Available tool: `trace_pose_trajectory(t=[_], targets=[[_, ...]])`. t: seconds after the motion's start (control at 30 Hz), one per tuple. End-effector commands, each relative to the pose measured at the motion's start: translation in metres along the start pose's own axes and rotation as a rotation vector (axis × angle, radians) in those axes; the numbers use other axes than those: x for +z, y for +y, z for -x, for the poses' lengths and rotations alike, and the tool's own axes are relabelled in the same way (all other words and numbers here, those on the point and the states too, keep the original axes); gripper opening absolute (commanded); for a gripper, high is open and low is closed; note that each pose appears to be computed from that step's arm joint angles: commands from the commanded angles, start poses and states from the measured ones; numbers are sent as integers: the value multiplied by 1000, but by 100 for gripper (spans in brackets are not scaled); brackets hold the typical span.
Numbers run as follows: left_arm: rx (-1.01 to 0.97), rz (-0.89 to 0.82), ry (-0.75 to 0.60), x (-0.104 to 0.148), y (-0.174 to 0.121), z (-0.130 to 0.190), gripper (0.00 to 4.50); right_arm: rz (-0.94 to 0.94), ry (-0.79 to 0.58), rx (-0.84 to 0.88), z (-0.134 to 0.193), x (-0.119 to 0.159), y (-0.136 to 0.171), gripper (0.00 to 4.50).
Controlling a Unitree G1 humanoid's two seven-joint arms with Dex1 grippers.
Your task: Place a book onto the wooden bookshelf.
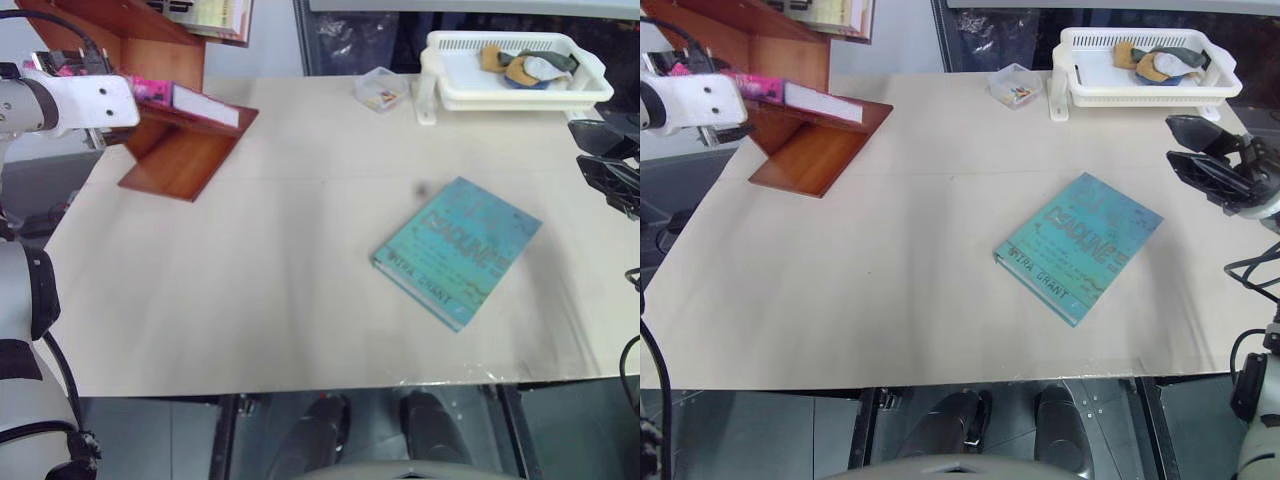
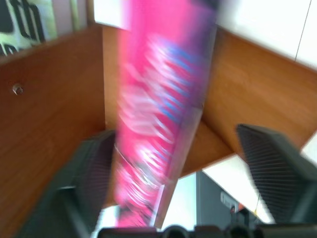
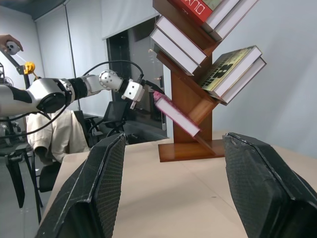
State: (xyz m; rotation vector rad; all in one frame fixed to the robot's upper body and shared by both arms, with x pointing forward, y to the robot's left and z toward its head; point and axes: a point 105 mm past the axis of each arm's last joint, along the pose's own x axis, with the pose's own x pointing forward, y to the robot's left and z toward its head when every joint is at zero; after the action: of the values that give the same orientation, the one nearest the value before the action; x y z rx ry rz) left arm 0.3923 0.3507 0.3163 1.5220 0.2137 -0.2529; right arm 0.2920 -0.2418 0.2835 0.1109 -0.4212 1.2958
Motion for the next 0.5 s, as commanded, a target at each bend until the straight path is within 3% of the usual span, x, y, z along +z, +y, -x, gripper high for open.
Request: trace_pose_trajectory(t=[0.03, 0.5], targets=[[50, 13, 37, -9, 13, 10, 437, 57, -11, 21, 2, 14, 5, 318], [124, -7, 6, -3, 30, 18, 437, 64, -10, 13, 3, 15, 4, 318]])
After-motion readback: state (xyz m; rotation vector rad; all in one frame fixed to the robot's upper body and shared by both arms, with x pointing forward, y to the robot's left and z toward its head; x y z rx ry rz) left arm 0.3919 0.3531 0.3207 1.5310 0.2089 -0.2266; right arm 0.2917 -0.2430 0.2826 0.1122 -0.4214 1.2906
